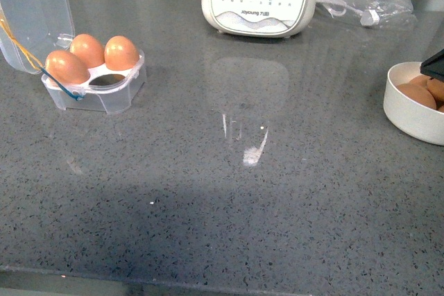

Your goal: Put egg into box

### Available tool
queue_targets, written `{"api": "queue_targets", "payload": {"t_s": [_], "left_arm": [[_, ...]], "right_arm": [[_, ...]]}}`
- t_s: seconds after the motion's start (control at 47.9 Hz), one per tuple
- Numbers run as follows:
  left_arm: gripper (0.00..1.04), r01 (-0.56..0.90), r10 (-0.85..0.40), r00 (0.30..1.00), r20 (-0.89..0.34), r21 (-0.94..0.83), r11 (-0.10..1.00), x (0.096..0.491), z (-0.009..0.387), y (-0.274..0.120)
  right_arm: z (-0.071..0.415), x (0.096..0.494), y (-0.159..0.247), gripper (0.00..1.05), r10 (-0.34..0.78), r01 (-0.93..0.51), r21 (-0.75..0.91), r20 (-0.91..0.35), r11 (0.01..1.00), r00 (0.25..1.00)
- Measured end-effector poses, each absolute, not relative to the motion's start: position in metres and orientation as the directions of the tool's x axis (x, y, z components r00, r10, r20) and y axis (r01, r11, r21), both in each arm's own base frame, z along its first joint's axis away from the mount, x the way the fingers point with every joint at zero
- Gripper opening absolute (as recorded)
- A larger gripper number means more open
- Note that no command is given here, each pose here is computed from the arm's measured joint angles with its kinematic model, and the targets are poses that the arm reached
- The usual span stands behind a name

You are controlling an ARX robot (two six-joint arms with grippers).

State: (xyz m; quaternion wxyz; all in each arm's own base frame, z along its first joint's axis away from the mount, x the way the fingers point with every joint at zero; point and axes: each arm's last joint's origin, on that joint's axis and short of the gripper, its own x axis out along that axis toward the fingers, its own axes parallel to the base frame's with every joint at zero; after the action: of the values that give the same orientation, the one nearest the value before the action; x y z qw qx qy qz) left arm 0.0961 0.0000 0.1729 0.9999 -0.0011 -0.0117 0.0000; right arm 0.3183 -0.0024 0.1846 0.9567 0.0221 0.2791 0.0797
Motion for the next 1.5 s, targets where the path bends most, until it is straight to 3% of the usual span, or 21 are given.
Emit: {"api": "queue_targets", "payload": {"t_s": [0.084,0.271,0.752,1.148,1.316,1.503], "left_arm": [[0.98,0.000,0.000,1.000,0.023,-0.002,1.000,0.096,0.173,0.000],[0.98,0.000,0.000,1.000,0.023,-0.002,1.000,0.096,0.173,0.000],[0.98,0.000,0.000,1.000,0.023,-0.002,1.000,0.096,0.173,0.000],[0.98,0.000,0.000,1.000,0.023,-0.002,1.000,0.096,0.173,0.000],[0.98,0.000,0.000,1.000,0.023,-0.002,1.000,0.096,0.173,0.000],[0.98,0.000,0.000,1.000,0.023,-0.002,1.000,0.096,0.173,0.000]], "right_arm": [[0.185,0.318,-0.002,0.65,0.166,-0.142,0.085,-0.529,0.986,0.832],[0.185,0.318,-0.002,0.44,0.169,-0.146,0.085,-0.528,0.986,0.832],[0.189,0.316,-0.002,0.43,0.171,-0.149,0.086,-0.522,0.985,0.835],[0.242,0.326,0.017,0.43,0.240,-0.230,0.072,-0.400,0.970,0.884],[0.260,0.341,0.055,0.43,0.388,-0.382,0.088,-0.345,0.920,0.855],[0.267,0.339,0.117,0.43,0.602,-0.607,0.093,-0.312,0.789,0.735]]}}
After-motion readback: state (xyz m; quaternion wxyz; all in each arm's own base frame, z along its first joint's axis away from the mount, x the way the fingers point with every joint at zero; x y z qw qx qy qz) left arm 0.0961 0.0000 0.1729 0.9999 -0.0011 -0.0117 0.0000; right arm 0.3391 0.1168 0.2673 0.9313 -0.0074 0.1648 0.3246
